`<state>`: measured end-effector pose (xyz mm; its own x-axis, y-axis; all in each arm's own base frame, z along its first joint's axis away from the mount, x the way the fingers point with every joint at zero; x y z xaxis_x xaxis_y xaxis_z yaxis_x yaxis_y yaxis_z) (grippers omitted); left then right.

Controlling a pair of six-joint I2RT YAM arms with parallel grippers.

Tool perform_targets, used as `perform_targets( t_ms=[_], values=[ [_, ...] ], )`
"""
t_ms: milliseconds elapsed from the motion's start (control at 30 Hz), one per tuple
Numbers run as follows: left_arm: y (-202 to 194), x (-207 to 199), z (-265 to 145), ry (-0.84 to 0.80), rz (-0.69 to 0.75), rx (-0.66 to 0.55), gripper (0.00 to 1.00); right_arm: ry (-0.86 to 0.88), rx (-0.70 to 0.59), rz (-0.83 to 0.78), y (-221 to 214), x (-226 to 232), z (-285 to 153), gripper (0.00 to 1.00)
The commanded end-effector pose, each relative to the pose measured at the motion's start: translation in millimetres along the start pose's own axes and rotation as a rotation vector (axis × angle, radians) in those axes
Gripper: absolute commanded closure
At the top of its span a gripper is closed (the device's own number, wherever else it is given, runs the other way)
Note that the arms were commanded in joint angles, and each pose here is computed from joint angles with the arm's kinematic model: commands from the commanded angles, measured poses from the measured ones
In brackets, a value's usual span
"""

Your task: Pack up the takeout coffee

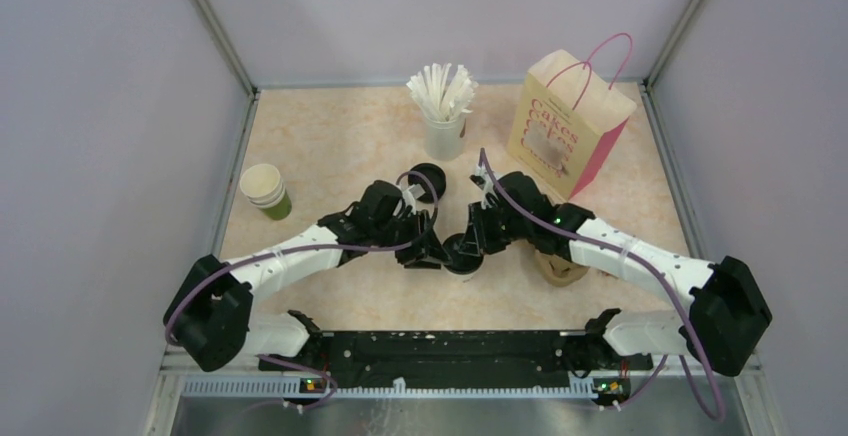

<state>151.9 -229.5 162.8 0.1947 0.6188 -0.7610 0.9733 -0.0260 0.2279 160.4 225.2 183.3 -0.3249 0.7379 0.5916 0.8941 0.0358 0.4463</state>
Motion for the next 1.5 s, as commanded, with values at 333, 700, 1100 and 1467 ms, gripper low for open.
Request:
perform_targets(
  t_ms=[333,700,1100,1467],
  values=[
    [22.5,-18.6,-21.2,0.196,0.06,-0.046,0.44,-0.098,0.056,-0.01,6.9,-1.8,-7.9,0.81],
    [28.1,-17.1,-21.3,0.175,0.072,-0.095,0.41,-0.01,-0.023,-0.016,36.1,32.6,-41.7,0.69],
    [32.3,-11.8,-9.9,0.167,0.08,-0.072,0.45,-0.037,0.017,0.072,29.4,-1.7,-40.6,0.51],
    [28.7,-0.8,-1.6,0.2,0.064,-0.034,0.49,-0.059,0.041,0.104,13.2,-19.4,-28.0,0.59]
  ],
)
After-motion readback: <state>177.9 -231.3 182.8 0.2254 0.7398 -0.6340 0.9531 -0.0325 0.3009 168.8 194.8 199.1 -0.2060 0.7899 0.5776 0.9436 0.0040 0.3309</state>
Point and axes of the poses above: each gripper's point midway between its finger pads, its own z axis out along the fingers, its own x axis along the line the jaws close on, y = z × x, the point moved 8 cm from there along -z, back along the fingers, and after that the axes turned 9 degrees about z, right-handed, at the moved point
